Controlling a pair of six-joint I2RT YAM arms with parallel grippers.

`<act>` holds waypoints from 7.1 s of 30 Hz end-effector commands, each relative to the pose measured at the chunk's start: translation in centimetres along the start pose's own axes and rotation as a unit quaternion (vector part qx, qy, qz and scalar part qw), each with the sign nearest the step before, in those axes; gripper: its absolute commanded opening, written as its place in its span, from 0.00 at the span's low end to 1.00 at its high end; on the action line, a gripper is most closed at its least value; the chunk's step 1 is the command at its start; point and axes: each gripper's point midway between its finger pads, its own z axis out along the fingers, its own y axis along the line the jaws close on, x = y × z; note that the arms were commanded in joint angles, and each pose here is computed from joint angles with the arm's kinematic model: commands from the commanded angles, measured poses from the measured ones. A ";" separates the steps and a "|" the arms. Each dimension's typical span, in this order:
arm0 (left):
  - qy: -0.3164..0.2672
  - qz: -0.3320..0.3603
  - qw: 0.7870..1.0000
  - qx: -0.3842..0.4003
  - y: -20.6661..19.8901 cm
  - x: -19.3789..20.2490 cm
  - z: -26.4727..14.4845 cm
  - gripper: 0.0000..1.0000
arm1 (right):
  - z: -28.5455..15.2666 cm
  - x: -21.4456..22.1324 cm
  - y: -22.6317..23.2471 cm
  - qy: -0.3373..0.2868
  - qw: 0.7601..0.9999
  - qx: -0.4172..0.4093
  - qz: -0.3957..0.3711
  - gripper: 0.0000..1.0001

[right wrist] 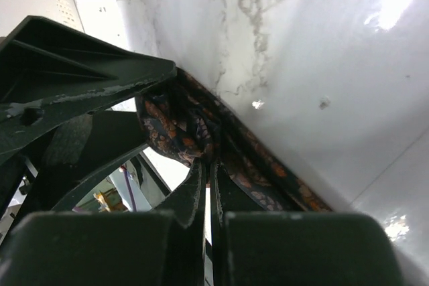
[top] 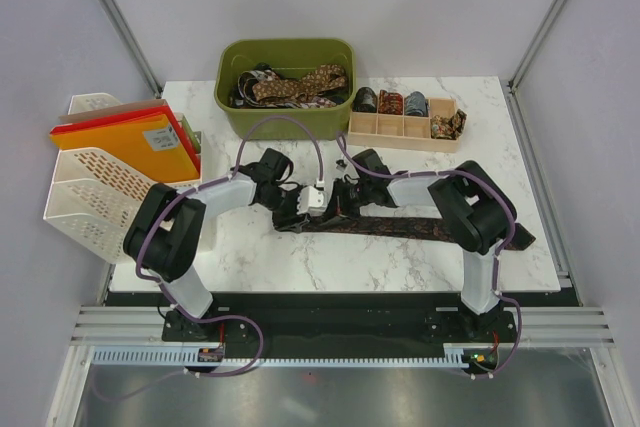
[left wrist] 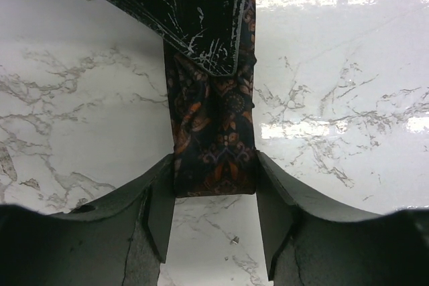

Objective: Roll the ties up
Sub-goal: Roll the tie at the center of the board.

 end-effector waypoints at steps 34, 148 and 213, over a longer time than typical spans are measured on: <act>0.006 -0.002 1.000 0.004 0.1 -5.8 3.6 0.40 | 0.6 -0.1 -1.2 0.003 1.000 -0.009 -0.001 0.01; -0.016 -0.001 1.000 0.026 -1.3 -9.0 5.1 0.42 | 0.5 1.6 -4.4 0.011 0.997 -0.013 0.074 0.00; -0.001 0.003 1.000 -0.013 0.5 -7.8 3.5 0.64 | -4.2 1.2 -8.4 -0.010 0.993 0.048 0.105 0.00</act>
